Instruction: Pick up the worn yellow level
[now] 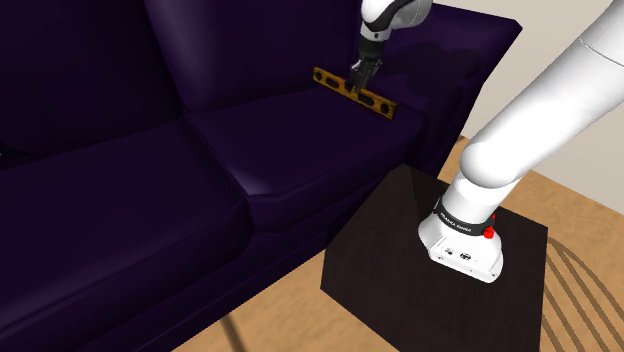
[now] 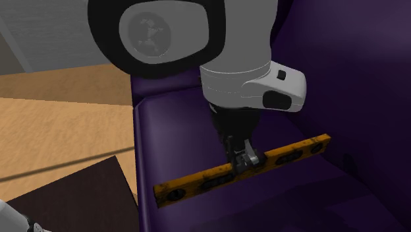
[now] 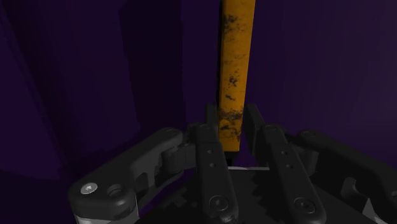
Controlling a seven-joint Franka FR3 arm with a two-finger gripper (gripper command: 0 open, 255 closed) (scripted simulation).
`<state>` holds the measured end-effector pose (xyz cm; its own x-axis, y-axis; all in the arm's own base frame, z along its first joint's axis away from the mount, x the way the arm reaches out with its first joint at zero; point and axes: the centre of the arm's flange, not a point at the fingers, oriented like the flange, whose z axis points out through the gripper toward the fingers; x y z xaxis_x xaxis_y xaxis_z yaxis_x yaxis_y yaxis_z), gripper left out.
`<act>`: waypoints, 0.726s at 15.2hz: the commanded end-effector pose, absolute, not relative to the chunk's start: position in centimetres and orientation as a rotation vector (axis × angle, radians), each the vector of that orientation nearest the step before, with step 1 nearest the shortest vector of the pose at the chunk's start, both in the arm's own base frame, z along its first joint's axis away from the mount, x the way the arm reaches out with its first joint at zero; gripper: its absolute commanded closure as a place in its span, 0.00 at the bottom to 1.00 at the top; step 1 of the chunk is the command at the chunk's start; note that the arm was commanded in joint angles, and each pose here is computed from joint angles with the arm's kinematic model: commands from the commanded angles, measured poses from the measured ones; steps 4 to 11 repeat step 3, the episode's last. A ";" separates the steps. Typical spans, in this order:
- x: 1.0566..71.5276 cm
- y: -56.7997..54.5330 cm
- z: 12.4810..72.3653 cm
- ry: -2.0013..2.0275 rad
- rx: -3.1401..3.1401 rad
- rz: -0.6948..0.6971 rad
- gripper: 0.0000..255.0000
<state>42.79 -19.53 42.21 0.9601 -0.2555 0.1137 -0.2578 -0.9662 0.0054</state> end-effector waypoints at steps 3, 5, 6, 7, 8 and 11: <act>42.8 -19.4 43.5 -0.403 3.089 0.180 1.00; 42.8 -19.4 43.5 -0.403 3.089 0.180 1.00; 42.8 -19.4 43.5 -0.403 3.089 0.180 1.00; 42.8 -19.4 43.5 -0.403 3.089 0.180 1.00; 42.8 -19.4 43.5 -0.403 3.089 0.180 1.00; 42.8 -19.4 43.5 -0.403 3.089 0.180 1.00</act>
